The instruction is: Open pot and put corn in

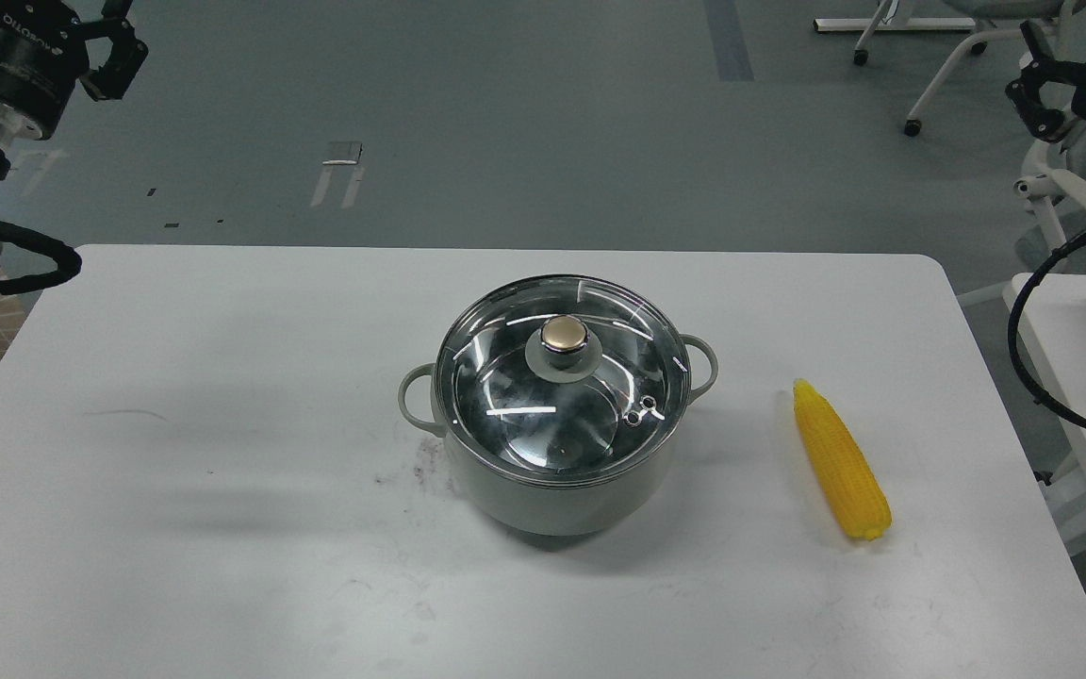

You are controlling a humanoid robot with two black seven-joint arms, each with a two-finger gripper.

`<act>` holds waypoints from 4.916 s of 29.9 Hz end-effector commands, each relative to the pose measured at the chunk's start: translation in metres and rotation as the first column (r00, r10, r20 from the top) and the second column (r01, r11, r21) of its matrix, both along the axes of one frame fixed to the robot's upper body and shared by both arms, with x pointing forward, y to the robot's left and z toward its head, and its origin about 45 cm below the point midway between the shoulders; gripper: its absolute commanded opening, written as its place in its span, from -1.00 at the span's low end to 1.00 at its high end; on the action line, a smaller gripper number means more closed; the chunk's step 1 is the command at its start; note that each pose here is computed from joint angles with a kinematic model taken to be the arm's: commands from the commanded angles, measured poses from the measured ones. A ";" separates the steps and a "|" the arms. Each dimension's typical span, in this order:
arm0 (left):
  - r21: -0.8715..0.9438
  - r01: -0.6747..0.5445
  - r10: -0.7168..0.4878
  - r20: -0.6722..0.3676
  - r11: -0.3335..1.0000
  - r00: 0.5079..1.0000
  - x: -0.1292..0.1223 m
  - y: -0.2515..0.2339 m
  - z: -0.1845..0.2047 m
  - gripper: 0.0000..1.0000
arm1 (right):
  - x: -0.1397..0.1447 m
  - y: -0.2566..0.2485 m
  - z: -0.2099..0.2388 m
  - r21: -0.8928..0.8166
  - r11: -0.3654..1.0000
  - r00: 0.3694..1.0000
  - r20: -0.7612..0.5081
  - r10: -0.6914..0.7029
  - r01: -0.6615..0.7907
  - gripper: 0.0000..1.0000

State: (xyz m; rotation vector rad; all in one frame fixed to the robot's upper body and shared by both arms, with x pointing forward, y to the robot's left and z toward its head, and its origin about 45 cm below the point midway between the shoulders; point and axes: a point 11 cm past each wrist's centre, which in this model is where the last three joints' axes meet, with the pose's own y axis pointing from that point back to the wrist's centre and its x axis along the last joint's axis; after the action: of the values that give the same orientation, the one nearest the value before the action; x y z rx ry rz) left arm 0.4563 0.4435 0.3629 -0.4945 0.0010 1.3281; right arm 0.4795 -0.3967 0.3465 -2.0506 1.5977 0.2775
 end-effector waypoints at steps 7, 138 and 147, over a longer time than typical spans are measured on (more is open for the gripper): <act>0.055 0.033 -0.030 -0.047 0.998 0.998 0.002 -0.010 -0.010 0.95 | 0.001 0.006 -0.001 -0.013 1.000 1.000 -0.006 0.014 -0.014 1.00; 0.905 0.199 -0.036 -0.229 -0.377 0.973 -0.144 0.044 -0.152 -0.39 | -0.026 -0.027 0.015 -0.172 0.985 1.000 0.022 -0.009 0.012 1.00; 0.891 0.260 0.027 -0.269 -0.372 0.963 -0.168 0.054 -0.215 -0.39 | -0.028 -0.028 0.014 -0.176 0.984 1.000 0.022 -0.008 0.012 1.00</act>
State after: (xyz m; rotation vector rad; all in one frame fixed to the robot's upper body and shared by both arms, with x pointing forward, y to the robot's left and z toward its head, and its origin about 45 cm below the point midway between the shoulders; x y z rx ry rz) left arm 0.2961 0.4977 0.1689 1.2282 -0.9310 0.6323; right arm 0.4520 -0.4245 0.3611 -2.1664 1.6727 0.1145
